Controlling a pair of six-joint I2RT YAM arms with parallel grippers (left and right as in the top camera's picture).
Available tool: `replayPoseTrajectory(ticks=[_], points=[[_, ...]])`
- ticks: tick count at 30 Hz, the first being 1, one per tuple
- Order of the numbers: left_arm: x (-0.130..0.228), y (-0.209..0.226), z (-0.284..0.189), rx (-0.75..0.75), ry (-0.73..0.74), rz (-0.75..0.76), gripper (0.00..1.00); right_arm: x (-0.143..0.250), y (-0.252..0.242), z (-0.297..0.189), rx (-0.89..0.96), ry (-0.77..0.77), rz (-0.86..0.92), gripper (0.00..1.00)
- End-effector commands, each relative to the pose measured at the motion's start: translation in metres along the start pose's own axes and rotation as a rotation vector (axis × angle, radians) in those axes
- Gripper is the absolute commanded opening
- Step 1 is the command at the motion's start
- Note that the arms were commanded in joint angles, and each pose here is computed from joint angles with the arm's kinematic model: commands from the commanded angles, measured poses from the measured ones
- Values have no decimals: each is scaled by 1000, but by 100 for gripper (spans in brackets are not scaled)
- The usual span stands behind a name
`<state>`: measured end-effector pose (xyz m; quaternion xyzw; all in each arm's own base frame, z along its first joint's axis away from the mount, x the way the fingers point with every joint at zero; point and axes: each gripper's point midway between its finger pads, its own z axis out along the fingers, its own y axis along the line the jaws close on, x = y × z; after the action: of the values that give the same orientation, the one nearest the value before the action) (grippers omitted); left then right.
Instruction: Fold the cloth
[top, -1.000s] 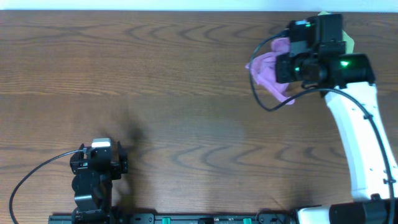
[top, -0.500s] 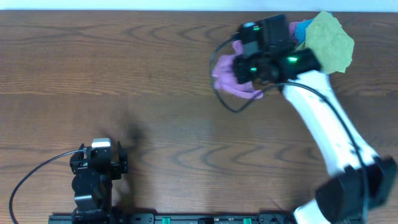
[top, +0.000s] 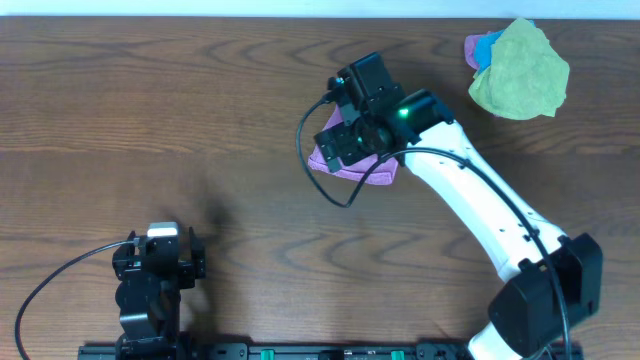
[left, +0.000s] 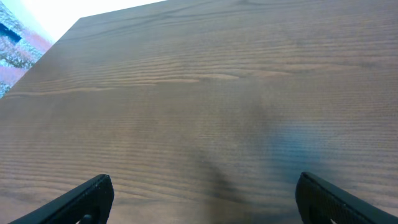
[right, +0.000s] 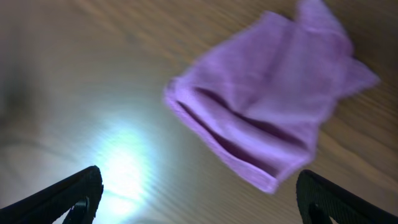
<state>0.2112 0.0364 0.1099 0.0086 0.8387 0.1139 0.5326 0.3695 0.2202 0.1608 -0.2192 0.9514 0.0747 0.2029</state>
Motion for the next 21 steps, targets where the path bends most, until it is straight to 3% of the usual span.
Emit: replayPoseTrajectory(ticks=[1, 8, 21], points=[[7, 1, 3, -12, 18, -2, 95, -8, -34, -14, 107, -43, 82, 99], [7, 1, 3, -12, 18, -2, 95, -12, -65, 21, 20, -96, 142, 99], [7, 1, 3, -12, 18, -2, 95, -24, -92, 128, -53, -121, 185, 83]])
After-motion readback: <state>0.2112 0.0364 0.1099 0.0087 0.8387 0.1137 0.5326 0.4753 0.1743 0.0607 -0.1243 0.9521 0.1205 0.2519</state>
